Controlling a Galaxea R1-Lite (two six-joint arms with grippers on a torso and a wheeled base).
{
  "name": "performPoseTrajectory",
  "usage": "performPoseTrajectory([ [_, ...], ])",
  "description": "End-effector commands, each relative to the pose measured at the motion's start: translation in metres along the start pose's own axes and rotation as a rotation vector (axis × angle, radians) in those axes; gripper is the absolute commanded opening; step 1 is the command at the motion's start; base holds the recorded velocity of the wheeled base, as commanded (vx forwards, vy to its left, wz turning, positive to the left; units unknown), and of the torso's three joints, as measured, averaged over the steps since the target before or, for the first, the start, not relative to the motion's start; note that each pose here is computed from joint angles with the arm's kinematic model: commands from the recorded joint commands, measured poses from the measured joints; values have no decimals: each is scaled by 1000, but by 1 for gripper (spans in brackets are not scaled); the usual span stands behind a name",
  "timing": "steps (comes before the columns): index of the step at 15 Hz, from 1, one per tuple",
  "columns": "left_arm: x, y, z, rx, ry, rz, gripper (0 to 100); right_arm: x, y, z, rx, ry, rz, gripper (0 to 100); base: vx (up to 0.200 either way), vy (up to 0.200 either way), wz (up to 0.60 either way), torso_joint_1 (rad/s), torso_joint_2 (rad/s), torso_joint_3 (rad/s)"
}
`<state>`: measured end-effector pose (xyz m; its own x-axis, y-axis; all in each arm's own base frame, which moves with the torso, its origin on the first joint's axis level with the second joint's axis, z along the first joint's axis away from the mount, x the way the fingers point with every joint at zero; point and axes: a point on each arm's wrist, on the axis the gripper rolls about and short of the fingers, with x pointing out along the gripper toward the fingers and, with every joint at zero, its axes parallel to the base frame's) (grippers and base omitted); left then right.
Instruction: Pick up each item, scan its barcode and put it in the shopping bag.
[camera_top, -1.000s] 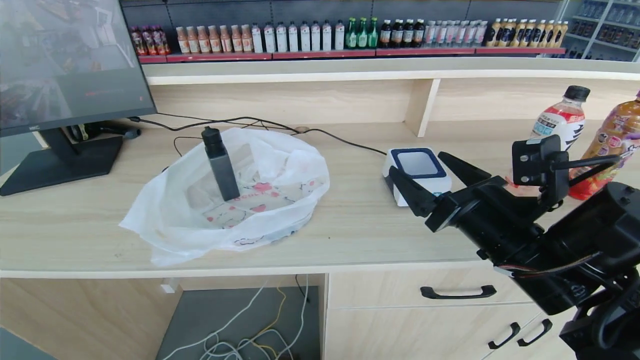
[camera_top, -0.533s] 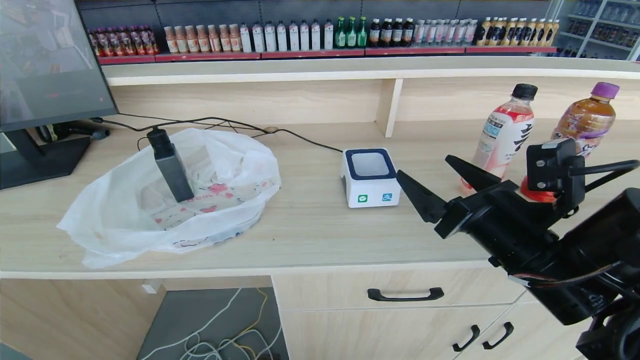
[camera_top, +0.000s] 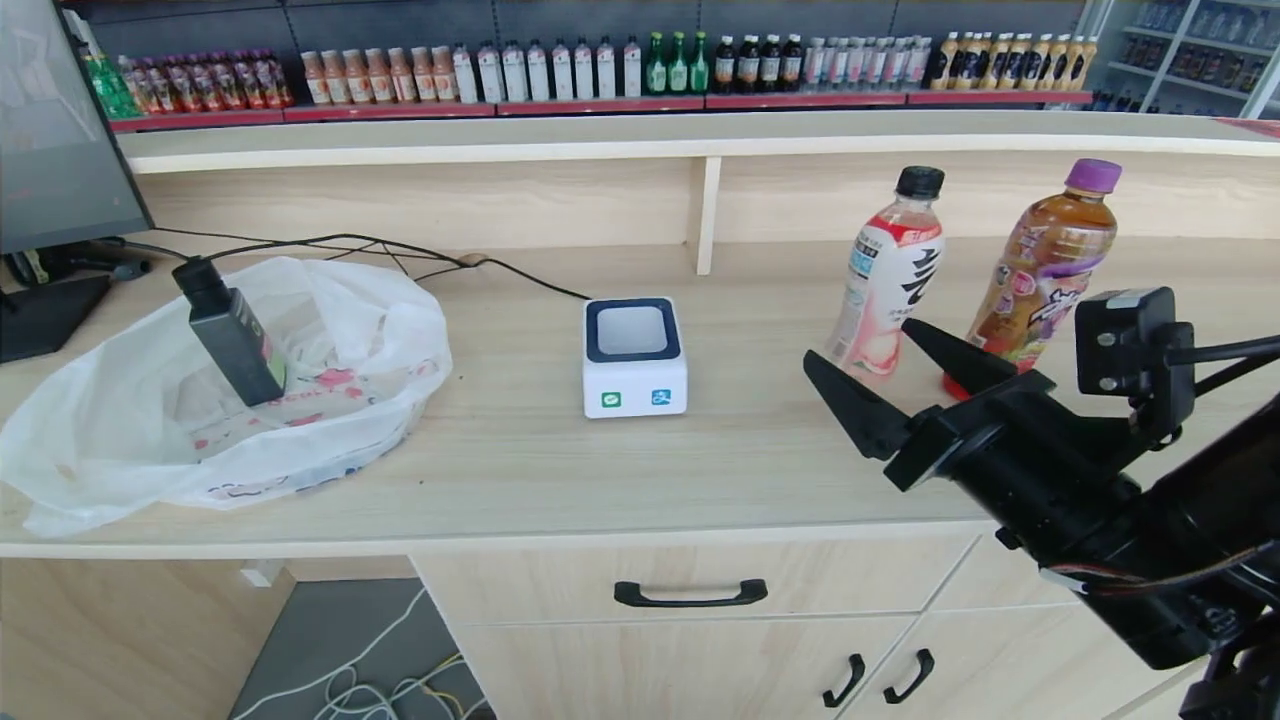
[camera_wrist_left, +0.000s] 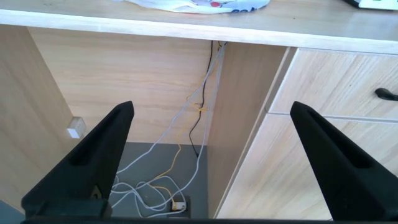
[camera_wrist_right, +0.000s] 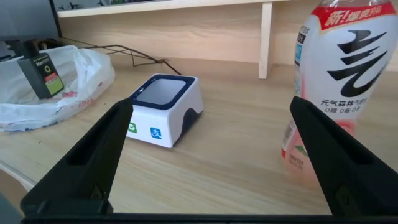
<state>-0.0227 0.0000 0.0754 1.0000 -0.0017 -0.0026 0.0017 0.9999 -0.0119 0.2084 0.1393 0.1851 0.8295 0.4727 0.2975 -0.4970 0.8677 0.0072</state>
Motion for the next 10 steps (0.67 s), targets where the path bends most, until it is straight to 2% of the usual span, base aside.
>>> performPoseTrajectory([
  [1,0,0,0,0,-1,0,100,-2,1,0,0,2,5,100,0,0,0,0,0,0],
  [6,0,0,0,6,-1,0,100,-4,1,-3,-3,21,5,100,0,0,0,0,0,0],
  [10,0,0,0,6,-1,0,100,-40,-2,-11,-11,108,13,100,0,0,0,0,0,0],
])
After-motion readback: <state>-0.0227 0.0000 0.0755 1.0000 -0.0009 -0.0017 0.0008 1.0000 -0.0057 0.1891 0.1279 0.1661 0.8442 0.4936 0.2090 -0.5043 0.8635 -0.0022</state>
